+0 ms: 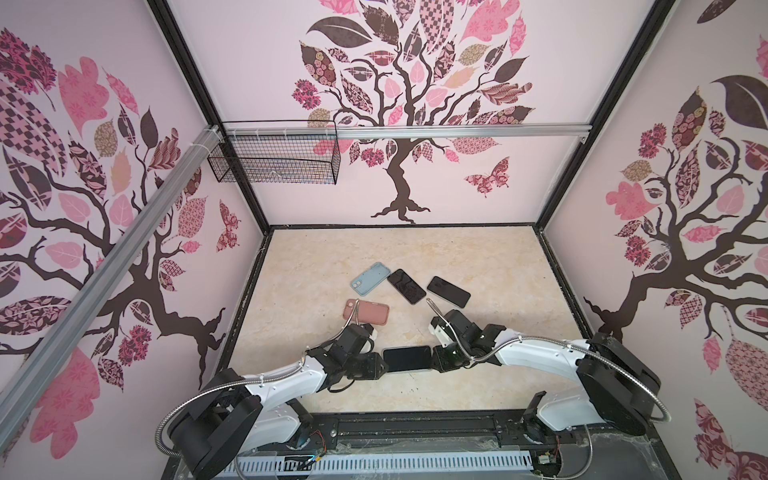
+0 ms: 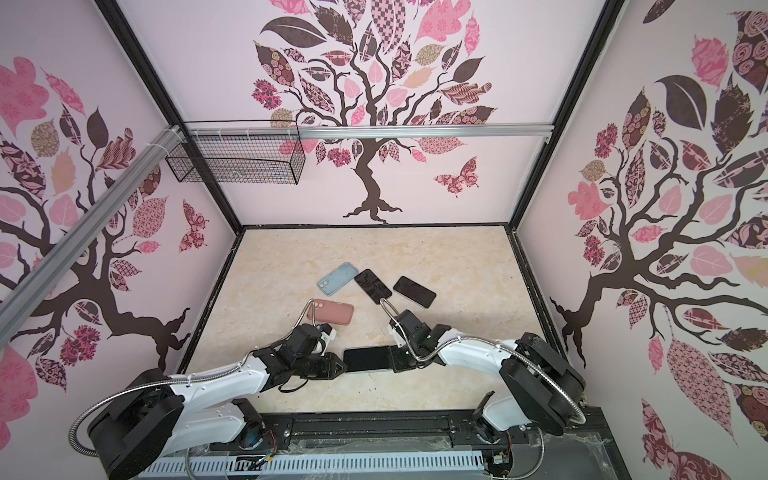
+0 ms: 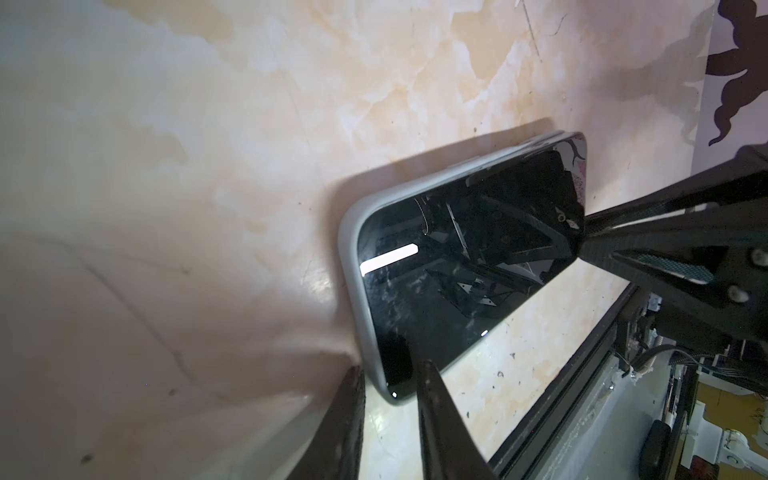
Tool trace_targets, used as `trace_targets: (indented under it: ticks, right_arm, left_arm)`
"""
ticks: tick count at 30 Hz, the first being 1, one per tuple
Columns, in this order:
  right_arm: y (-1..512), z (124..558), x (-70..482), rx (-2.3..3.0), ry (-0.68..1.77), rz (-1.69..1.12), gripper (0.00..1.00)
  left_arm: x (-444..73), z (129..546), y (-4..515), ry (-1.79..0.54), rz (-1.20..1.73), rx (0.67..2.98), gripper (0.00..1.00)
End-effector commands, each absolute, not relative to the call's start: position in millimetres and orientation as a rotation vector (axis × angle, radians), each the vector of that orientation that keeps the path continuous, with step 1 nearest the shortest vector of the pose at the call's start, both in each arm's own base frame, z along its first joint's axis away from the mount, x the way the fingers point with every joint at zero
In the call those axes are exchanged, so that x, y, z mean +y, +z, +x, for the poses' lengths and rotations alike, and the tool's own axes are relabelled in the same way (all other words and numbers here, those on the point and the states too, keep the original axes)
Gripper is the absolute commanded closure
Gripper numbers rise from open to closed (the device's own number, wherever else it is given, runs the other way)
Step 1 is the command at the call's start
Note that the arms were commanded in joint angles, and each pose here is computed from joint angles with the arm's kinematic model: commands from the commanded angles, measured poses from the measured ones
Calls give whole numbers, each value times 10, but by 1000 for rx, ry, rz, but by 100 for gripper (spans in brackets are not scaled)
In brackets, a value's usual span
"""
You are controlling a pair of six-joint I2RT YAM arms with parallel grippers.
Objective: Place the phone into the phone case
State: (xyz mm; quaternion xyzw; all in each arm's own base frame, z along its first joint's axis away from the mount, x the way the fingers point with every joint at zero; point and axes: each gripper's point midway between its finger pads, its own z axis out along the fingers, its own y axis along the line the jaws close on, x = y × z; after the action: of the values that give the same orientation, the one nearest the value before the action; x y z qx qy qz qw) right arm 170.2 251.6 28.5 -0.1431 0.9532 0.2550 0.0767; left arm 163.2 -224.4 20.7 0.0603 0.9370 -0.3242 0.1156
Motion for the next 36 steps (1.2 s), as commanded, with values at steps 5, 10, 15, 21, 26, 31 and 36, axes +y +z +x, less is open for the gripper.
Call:
trace_targets:
  ticks: [5, 10, 15, 21, 26, 31, 36]
  right_arm:
    - [130, 1663, 2514, 2889, 772, -417, 86]
    - [37, 1637, 2536, 2913, 784, -422, 89]
    - [-69, 1604, 2536, 2940, 783, -427, 89]
    - [-208, 1593, 2493, 2976, 735, -419, 90]
    - [-316, 1601, 2454, 2995, 675, -421, 91]
    - [-429, 1571, 2436, 3018, 594, -447, 91]
    - [-509, 1578, 2402, 3023, 475, -473, 91]
  left_arm:
    - [-2168, 1527, -6, -935, 172, 2786, 77]
    - [-2182, 1494, -35, -965, 171, 2787, 79]
    - [-2182, 1464, -85, -977, 168, 2801, 80]
    - [-2176, 1451, -107, -974, 176, 2807, 81]
    - [-2172, 1440, -120, -973, 179, 2811, 81]
    - [-2172, 1442, -132, -973, 176, 2813, 81]
    - [-2167, 1437, -137, -971, 170, 2816, 81]
